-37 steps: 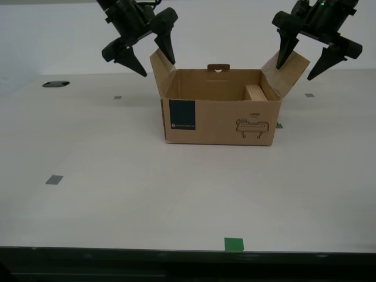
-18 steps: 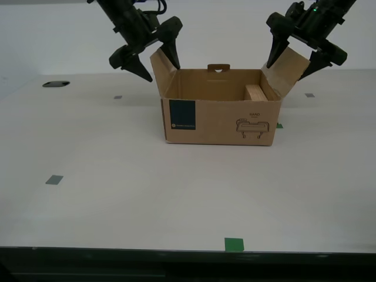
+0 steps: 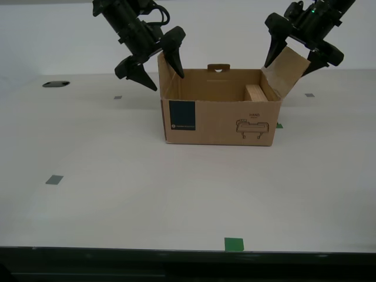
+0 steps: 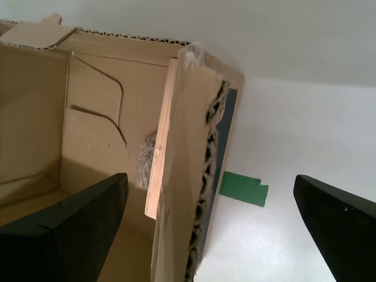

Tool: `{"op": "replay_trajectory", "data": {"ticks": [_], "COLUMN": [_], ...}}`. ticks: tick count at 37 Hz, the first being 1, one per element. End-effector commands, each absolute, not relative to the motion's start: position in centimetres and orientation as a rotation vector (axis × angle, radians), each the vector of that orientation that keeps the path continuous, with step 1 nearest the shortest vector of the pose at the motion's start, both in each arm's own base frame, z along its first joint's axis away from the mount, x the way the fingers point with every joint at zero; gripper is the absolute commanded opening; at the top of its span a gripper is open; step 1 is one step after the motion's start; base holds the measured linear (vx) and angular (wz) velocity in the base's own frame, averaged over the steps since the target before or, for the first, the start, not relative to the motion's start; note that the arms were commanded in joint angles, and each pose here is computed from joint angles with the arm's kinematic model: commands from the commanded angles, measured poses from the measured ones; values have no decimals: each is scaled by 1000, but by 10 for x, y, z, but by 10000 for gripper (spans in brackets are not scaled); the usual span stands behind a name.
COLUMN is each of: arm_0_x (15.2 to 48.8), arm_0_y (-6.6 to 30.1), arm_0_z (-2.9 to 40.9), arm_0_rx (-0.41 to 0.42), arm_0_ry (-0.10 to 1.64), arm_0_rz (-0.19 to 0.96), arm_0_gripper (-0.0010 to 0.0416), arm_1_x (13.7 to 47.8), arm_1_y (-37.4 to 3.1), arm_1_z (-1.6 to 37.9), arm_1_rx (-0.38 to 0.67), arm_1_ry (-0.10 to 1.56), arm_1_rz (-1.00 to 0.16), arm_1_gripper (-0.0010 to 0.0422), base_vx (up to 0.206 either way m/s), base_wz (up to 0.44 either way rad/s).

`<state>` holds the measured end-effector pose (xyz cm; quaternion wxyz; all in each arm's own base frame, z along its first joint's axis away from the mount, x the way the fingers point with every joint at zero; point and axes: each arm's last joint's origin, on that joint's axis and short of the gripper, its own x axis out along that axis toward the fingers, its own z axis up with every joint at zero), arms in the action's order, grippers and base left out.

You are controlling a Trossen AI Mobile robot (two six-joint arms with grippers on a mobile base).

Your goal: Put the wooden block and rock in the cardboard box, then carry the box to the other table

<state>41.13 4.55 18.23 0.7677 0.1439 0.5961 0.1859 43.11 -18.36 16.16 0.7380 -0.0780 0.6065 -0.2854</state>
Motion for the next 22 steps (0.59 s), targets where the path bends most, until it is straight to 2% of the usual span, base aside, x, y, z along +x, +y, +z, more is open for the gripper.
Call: {"op": "replay_trajectory", "data": {"ticks": [1, 22], "arm_0_x": [411, 412], "arm_0_y": [46, 51], "arm_0_z": [182, 183], "arm_0_rx": [325, 323], "arm_0_ry": [1296, 1286], "arm_0_rz": [403, 409], "arm_0_gripper": [393, 393], "arm_1_x": [431, 431], "arm_1_y": [-184, -185], "arm_1_z": [161, 186], "arm_1_rx": [-167, -163], "arm_1_ry": [1335, 1274], "arm_1_rz": [-623, -643], "arm_1_gripper": [398, 398], "base_vx": [0, 0], "base_wz": [0, 0]}}
